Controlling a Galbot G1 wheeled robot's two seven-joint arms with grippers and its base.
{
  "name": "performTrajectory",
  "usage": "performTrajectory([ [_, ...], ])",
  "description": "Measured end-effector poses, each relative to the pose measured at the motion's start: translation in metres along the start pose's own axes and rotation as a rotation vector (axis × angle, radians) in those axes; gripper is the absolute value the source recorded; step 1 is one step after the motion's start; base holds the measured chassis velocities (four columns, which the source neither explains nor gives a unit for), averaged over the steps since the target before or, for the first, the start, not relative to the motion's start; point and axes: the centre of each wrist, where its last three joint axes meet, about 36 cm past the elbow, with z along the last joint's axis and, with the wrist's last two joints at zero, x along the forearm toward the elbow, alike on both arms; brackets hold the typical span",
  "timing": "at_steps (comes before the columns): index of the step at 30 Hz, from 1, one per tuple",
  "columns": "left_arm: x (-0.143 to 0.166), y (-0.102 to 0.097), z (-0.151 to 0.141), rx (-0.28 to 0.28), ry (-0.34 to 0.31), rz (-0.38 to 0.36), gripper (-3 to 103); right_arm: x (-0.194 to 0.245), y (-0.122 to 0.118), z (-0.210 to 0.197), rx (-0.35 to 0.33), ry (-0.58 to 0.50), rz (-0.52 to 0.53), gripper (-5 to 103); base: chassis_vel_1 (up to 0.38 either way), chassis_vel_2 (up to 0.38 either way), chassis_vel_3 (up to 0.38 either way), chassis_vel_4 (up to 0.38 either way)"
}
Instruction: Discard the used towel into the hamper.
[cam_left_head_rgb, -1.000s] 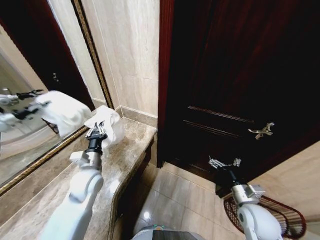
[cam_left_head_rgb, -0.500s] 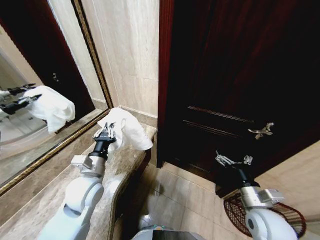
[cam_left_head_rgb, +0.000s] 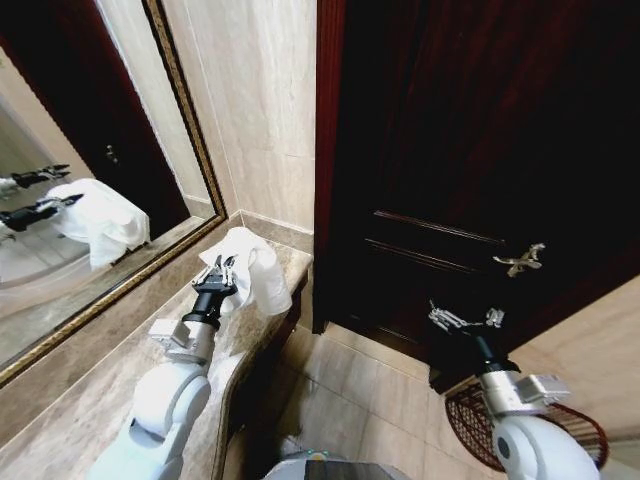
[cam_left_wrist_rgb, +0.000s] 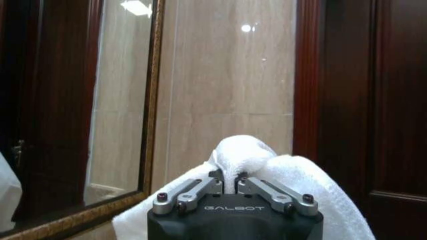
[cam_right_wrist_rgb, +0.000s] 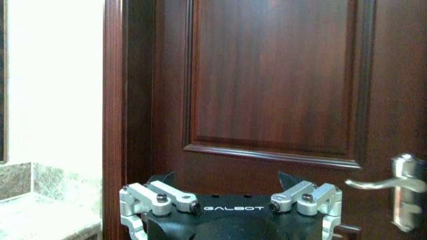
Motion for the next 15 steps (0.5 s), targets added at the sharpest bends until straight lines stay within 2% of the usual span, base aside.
performTrajectory([
  [8,0.0002,-0.0008,0.0008,0.004,0.002,-0.005,7,0.0008,0.0012,0.0012,0.003,-0.001,-0.004,100,0.061,-0.176,-0.07,0.132],
  [15,0.0008,-0.0005,0.0024,0.006,0.005,-0.01,7,0.0012,0.0004,0.0017,0.007,-0.001,-0.006,100,0.046,-0.04,-0.028,0.034],
])
